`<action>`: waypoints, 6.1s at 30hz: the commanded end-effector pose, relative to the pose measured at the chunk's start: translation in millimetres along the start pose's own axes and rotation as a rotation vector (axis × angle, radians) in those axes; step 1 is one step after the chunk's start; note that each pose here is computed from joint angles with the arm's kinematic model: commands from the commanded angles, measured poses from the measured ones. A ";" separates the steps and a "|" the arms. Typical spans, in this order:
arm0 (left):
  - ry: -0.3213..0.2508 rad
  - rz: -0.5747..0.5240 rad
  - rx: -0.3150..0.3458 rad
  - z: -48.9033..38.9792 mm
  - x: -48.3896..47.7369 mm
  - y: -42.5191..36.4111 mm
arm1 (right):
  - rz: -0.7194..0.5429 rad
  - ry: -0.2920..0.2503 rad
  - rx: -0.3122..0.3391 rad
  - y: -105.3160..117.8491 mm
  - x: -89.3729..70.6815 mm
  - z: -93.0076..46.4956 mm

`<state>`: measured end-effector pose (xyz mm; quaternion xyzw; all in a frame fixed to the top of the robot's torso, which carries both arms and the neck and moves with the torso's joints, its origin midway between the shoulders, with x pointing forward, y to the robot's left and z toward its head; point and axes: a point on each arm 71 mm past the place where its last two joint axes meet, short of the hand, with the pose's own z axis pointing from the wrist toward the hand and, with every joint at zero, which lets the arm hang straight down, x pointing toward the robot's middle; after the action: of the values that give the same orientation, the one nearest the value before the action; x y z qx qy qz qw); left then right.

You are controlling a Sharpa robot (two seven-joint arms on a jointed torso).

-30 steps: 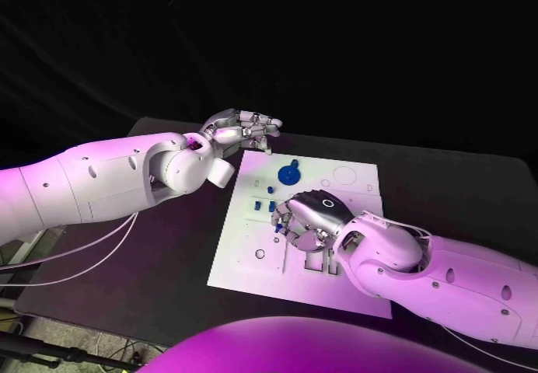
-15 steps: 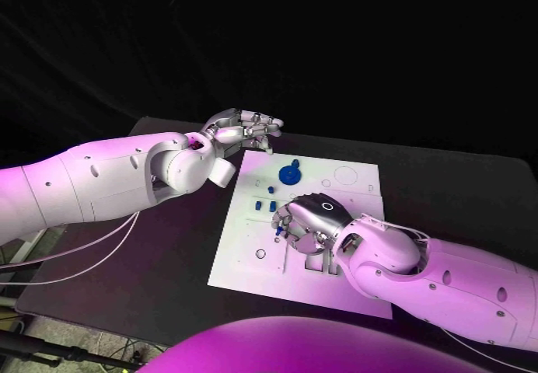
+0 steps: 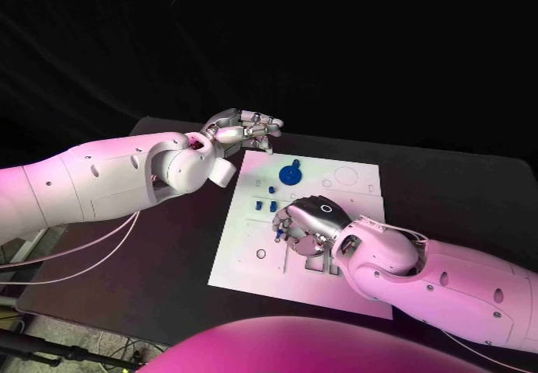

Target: Assemble the parts on the task board

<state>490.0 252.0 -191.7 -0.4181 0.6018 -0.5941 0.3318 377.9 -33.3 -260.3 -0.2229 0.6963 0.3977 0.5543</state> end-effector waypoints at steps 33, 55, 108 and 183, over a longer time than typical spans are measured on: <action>0.008 -0.002 0.003 -1.0 -0.1 -1.1 | -0.021 0.078 0.009 1.4 19.6 3.0; -0.004 0.002 0.002 -1.9 -5.6 -0.9 | 0.002 0.002 0.022 -4.5 15.6 -6.3; -0.012 -0.017 -0.002 -4.8 -10.5 -1.1 | -0.003 0.057 0.237 -89.3 -48.0 -56.9; -0.002 -0.020 -0.015 -4.7 -12.6 0.2 | 0.171 -0.107 0.141 -35.1 -63.0 -48.1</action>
<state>491.4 268.2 -193.7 -0.4305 0.6020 -0.5845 0.3325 397.0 -106.4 -208.1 -0.1023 0.7118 0.3905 0.5748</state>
